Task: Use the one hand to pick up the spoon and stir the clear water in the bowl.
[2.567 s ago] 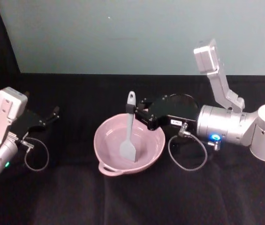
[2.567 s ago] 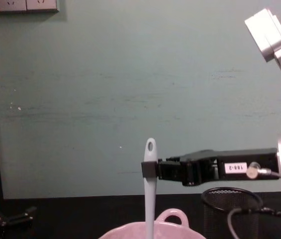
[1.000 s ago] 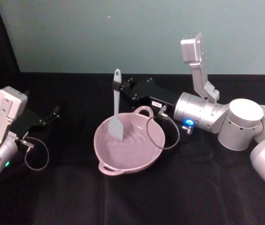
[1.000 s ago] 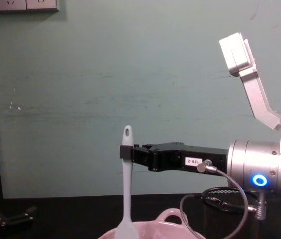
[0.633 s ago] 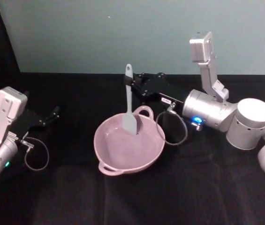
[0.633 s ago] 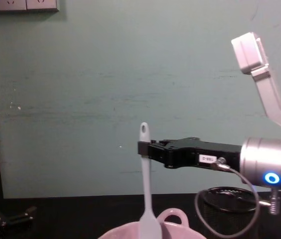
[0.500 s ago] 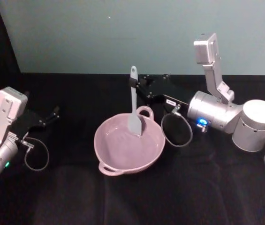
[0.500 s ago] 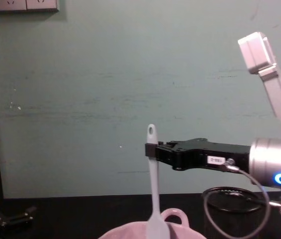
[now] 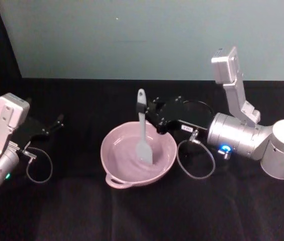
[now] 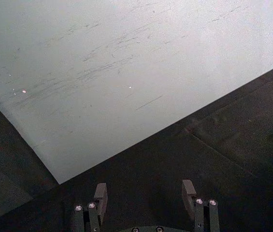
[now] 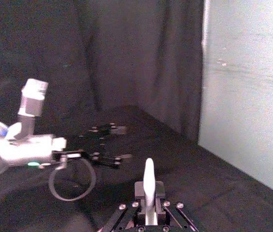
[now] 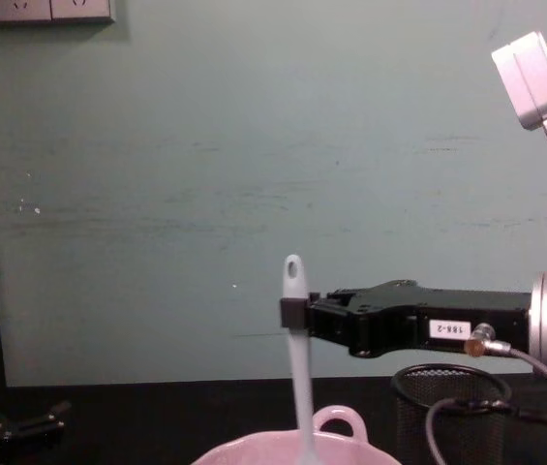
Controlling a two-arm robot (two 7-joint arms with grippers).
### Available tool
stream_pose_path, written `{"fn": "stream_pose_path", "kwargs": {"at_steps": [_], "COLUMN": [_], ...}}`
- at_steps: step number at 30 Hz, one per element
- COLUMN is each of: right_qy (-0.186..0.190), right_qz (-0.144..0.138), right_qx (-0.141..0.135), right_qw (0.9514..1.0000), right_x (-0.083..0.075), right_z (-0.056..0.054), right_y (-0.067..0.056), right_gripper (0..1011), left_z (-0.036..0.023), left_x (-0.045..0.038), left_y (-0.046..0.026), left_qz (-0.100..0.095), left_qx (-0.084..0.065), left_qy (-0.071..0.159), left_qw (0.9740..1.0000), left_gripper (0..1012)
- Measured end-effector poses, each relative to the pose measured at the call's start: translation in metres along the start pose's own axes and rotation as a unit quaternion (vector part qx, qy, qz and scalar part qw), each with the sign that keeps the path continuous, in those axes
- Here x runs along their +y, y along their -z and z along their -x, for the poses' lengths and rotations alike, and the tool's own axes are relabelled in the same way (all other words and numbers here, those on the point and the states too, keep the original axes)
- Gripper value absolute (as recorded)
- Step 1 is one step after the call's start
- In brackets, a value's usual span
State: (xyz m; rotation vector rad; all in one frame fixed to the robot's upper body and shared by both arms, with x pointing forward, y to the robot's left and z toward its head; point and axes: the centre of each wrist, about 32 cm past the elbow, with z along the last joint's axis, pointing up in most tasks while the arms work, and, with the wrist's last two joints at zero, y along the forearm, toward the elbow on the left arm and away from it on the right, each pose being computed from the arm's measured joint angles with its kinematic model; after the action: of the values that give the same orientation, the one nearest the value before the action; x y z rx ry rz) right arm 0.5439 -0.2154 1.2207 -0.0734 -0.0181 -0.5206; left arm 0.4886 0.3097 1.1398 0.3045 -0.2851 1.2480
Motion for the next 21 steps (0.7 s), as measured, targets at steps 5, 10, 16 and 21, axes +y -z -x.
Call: {"fn": "stream_pose_path", "kwargs": {"at_steps": [5,10,16,21], "right_qy": [-0.023,-0.038,-0.049,-0.045], "right_qz": [-0.001,-0.005,-0.021,-0.030], "right_qx": [0.014,0.025,0.042,0.046], "right_qw": [0.9996,0.9989,0.9977,0.9975], "right_x": [0.004,0.013,0.030,0.041], "right_z": [0.011,0.018,0.013,0.004], "right_y": [0.001,0.002,0.003,0.003], "right_gripper": [118,118,118,118], "left_z": [0.0000,0.0000,0.0000,0.0000], "left_x": [0.0000,0.0000,0.0000,0.0000], "left_y": [0.0000,0.0000,0.0000,0.0000], "left_qz": [0.000,0.000,0.000,0.000], "left_qx": [0.000,0.000,0.000,0.000], "left_qy": [0.000,0.000,0.000,0.000], "left_qw": [1.0000,1.0000,1.0000,1.0000], "left_gripper": [1011,1011,1011,1012]}}
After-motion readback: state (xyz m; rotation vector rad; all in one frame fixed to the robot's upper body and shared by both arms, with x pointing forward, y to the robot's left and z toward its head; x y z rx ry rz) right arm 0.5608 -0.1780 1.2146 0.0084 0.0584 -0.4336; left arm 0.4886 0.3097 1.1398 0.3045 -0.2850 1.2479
